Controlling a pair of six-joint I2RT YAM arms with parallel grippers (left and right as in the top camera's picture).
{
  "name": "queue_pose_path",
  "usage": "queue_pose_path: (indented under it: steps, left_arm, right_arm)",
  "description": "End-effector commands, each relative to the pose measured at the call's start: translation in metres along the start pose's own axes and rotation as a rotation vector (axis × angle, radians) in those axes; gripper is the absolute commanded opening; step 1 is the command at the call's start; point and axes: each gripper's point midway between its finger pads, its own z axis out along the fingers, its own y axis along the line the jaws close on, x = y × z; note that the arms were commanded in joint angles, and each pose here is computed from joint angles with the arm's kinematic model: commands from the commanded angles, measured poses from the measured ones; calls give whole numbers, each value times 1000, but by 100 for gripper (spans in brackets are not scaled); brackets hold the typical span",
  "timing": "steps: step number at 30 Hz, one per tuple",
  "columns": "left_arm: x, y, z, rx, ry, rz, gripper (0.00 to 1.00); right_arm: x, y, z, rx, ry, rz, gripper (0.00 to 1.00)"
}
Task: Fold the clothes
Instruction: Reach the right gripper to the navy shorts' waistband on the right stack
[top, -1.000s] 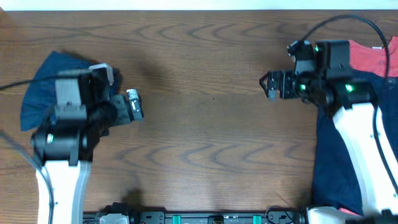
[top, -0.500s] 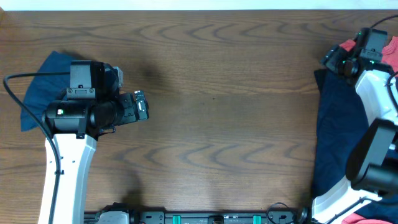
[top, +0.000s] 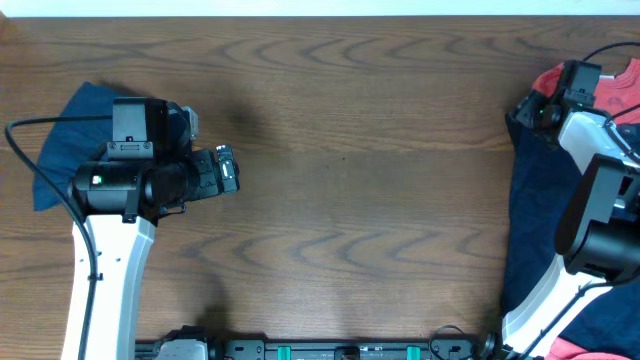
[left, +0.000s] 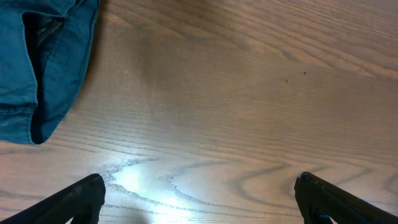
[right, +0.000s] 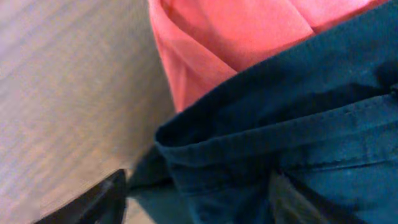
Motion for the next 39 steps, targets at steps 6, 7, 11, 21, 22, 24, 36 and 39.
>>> queue_pose_path:
  steps: [6,7,11,21,22,24,36,39]
  left_arm:
    - [-5,-5,-5,19,-23,25,98]
    - [-5,-5,-5,19,-23,25,98]
    - [-5,-5,-5,19,-22,24,98]
    - [-5,-5,-5,19,-22,25,98]
    - [-5,-5,-5,19,-22,25,98]
    - [-6,-5,-5,19,-23,25,98]
    - [-10,-6,-5,23,-40,28,98]
    - [-12,-7,-5,25,-51,30,98]
  right_arm:
    - [-4,-21,0,149,-25,-86,36]
    - [-4,-25,-1,168,-27,-89,25]
    - [-10,-23,-8,166,-37,-138,9]
    - [-30,27,-45,-83,-96,-285,52]
    - [-28,37,-47,-140,-90,-303,58]
    - [-24,45,-46,-179,-77,-308,61]
    - [-18,19,-6,98,-117,-300,72]
    - [-17,18,1,108,-121,-301,72]
